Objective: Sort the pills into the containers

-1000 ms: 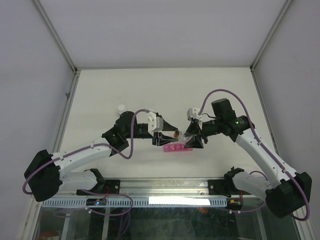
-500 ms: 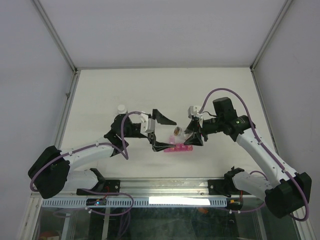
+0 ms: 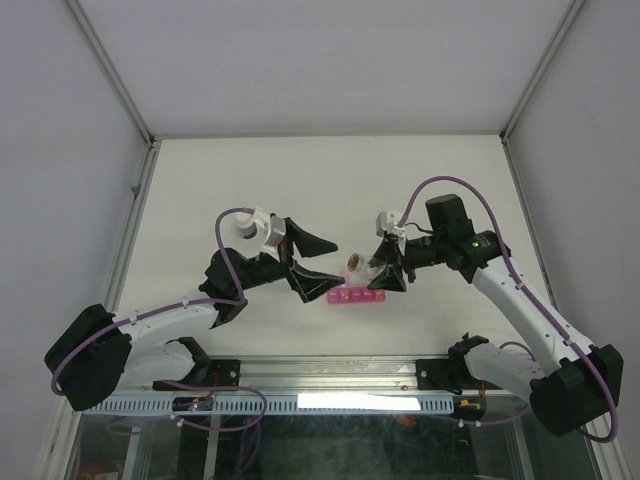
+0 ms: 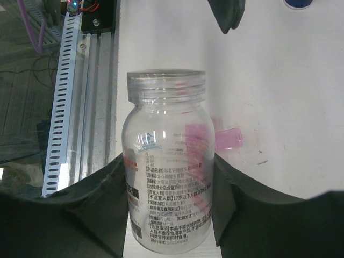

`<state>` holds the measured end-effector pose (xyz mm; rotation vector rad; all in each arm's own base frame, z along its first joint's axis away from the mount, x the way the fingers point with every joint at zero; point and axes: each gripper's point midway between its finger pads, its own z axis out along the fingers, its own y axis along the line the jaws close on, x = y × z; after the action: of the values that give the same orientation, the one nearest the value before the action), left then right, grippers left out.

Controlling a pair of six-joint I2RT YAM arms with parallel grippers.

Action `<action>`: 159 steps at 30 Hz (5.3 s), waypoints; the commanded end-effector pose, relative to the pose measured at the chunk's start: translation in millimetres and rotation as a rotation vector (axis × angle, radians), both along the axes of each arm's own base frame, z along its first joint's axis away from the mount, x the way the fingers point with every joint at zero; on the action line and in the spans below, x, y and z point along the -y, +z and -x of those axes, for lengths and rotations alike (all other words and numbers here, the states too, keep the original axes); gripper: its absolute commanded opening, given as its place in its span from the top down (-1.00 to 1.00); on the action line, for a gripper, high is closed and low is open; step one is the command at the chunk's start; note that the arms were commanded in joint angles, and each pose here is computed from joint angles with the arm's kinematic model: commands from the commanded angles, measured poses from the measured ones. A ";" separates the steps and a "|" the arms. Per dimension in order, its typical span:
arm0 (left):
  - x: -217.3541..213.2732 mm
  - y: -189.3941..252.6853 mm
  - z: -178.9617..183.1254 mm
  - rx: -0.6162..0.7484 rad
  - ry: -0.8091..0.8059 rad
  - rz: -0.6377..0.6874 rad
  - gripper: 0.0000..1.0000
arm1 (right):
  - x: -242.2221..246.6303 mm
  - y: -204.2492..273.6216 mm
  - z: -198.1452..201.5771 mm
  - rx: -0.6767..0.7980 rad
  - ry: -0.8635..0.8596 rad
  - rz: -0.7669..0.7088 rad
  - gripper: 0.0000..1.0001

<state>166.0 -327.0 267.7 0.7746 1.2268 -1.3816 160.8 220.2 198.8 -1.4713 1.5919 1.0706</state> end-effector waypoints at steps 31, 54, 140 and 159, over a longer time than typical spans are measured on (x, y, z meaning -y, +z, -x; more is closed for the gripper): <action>0.3 10.1 -25.7 -0.663 0.214 0.148 -0.86 | -5.2 20.9 -5.7 0.060 0.012 -0.052 1.00; 17.1 16.5 -16.0 -0.646 0.200 0.104 -0.78 | -4.5 18.8 -7.3 0.058 0.004 -0.045 1.00; -8.2 26.8 -16.2 -0.428 0.212 0.045 -0.55 | -3.3 17.2 -10.2 0.058 -0.008 -0.040 1.00; 41.9 27.1 -8.3 -0.403 0.269 -0.145 -0.17 | -3.2 16.8 -10.9 0.058 -0.012 -0.037 1.00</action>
<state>178.6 -358.4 270.3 0.3756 1.7530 -1.2375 163.8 219.6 199.6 -1.4580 1.5977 1.0636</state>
